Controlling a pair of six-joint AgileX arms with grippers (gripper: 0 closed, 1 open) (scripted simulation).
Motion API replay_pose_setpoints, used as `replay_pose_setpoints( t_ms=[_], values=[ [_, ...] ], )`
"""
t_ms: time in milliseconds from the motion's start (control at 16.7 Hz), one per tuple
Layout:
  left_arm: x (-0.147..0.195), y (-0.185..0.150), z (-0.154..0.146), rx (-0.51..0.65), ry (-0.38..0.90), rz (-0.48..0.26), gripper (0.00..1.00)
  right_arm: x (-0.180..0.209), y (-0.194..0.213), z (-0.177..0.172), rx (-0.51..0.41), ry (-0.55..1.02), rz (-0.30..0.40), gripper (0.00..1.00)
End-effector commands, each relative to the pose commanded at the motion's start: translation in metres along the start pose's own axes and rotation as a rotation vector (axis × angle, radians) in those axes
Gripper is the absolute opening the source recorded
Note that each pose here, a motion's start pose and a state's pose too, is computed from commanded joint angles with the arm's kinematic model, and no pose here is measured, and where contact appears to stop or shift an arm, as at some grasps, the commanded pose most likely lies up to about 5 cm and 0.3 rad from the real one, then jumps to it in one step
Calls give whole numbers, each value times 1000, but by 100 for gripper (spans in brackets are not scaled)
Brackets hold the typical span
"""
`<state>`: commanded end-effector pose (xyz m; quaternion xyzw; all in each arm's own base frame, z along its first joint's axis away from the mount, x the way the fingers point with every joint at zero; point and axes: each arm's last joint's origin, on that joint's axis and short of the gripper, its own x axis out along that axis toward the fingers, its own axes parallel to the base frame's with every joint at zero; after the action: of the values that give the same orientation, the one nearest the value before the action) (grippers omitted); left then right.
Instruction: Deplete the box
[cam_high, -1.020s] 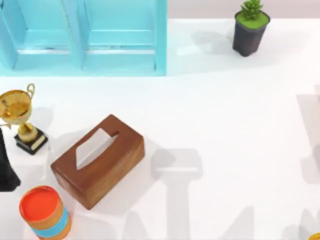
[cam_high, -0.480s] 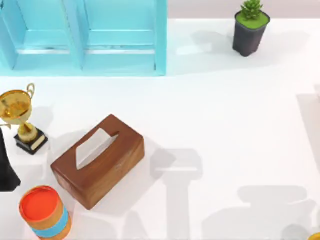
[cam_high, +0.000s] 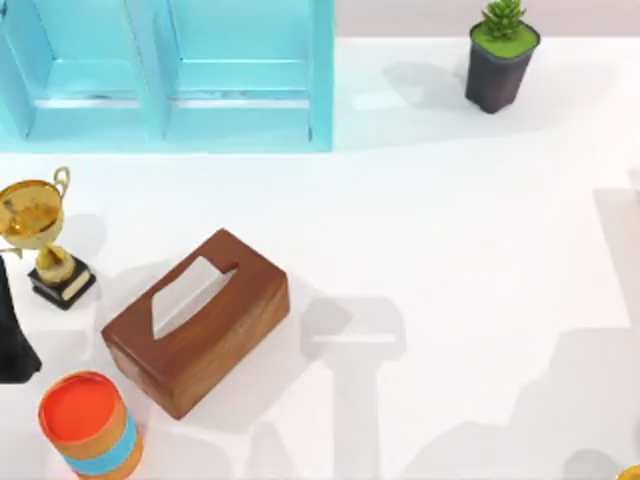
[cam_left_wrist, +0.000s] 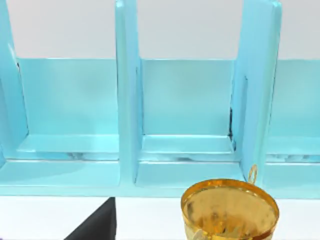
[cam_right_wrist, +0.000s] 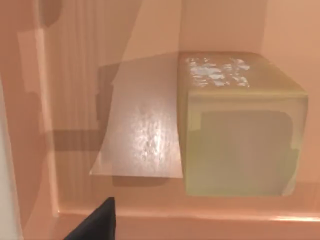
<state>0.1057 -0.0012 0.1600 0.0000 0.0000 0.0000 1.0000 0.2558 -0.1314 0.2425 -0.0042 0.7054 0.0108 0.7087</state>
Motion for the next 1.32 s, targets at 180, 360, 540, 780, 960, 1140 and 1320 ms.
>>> replay_pose_setpoints(
  t_ms=[180,360,540,780,960,1140,1320],
  values=[
    [0,0,0,0,0,0,100,0,-1,0,0,3,1,100],
    [0,0,0,0,0,0,100,1,1,1,-3,1,0,100],
    [0,0,0,0,0,0,100,18,-1,2,0,5,3,100],
    [0,0,0,0,0,0,100,59,-2,4,0,3,1,100],
    [0,0,0,0,0,0,100,88,-1,2,0,-2,-1,100],
    [0,0,0,0,0,0,100,100,0,0,0,3,1,100],
    [0,0,0,0,0,0,100,100,0,0,0,3,1,100]
  ],
)
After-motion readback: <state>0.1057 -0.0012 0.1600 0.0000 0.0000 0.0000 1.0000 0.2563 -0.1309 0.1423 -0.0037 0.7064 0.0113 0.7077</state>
